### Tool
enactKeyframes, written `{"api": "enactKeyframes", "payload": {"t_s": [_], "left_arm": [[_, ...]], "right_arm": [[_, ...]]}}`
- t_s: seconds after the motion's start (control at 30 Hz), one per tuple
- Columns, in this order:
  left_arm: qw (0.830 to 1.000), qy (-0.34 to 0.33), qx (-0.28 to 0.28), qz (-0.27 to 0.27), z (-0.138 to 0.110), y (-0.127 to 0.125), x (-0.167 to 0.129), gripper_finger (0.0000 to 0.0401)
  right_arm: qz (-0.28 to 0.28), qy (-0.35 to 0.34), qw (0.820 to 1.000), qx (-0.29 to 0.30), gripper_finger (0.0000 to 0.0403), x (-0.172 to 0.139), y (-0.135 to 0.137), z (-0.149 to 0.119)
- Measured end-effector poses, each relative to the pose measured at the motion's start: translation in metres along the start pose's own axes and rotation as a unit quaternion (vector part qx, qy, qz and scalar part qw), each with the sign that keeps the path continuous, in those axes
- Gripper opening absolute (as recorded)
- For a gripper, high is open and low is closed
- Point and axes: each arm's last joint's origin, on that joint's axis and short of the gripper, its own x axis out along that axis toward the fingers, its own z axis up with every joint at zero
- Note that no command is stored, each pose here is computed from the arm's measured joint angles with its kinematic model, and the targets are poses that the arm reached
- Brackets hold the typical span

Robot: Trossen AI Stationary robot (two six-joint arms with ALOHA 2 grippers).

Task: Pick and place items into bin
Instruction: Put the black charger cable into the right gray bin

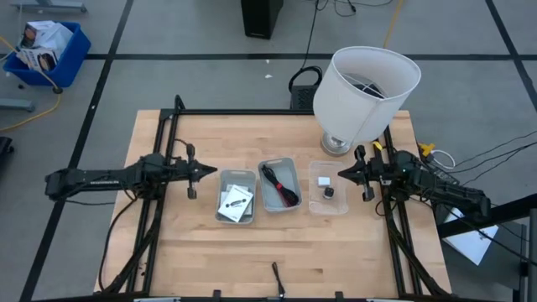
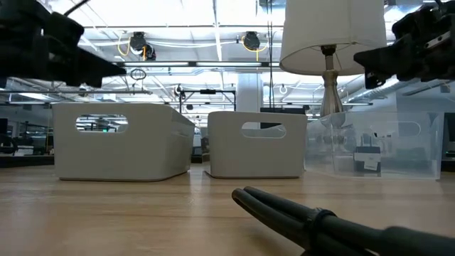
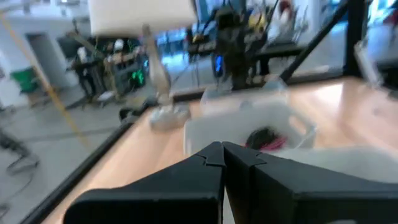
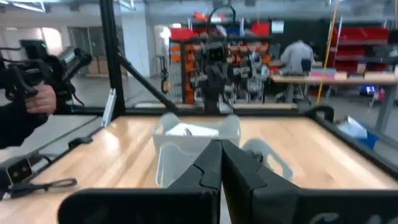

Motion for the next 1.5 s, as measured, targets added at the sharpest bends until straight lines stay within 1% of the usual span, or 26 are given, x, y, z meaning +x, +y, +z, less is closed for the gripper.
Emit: {"api": "enactKeyframes", "payload": {"t_s": [0.1,0.23,0.47,0.63,0.73,0.93,1.0,1.1,1.37,1.5], "left_arm": [[1.0,-0.025,-0.006,0.005,0.0052,0.0001,-0.0001,0.0001],[0.999,-0.014,0.007,0.033,0.0042,0.0,0.0,0.0001],[0.999,-0.021,0.027,0.004,0.0054,-0.0058,0.0002,0.0001],[0.999,-0.02,0.03,-0.003,0.0054,-0.0076,0.0002,0.0001],[0.999,-0.021,0.028,-0.005,0.0054,-0.0081,0.0002,0.0004],[0.999,-0.02,0.027,-0.004,0.0054,-0.008,0.0002,0.0028],[1.0,-0.02,0.016,-0.004,0.0054,-0.008,0.0002,0.003],[1.0,-0.02,0.005,-0.004,0.0054,-0.008,0.0002,0.0028],[1.0,-0.02,0.006,-0.004,0.0054,-0.008,0.0002,0.0009],[1.0,-0.02,0.004,-0.004,0.0054,-0.008,0.0002,0.0004]], "right_arm": [[0.001,-0.016,1.0,-0.006,0.0,-0.0001,0.0002,0.0033],[-0.002,-0.017,1.0,-0.014,0.0,0.0,0.0,0.0036],[-0.028,-0.029,0.999,-0.019,0.0,-0.0002,-0.0014,0.0058],[-0.056,-0.02,0.998,-0.002,0.0,-0.0002,-0.0031,0.0036],[-0.056,-0.014,0.998,-0.003,0.0,-0.0001,-0.0032,0.0024],[-0.056,-0.016,0.998,-0.005,0.0,-0.0001,-0.0031,0.003],[-0.054,-0.015,0.998,-0.005,0.0,-0.0001,-0.003,0.0028],[-0.054,-0.013,0.998,-0.001,0.0,-0.0001,-0.003,0.0023],[-0.053,-0.014,0.998,0.001,0.0,-0.0001,-0.003,0.0025],[-0.053,-0.026,0.998,0.008,0.0,-0.0002,-0.0028,0.0047]]}}
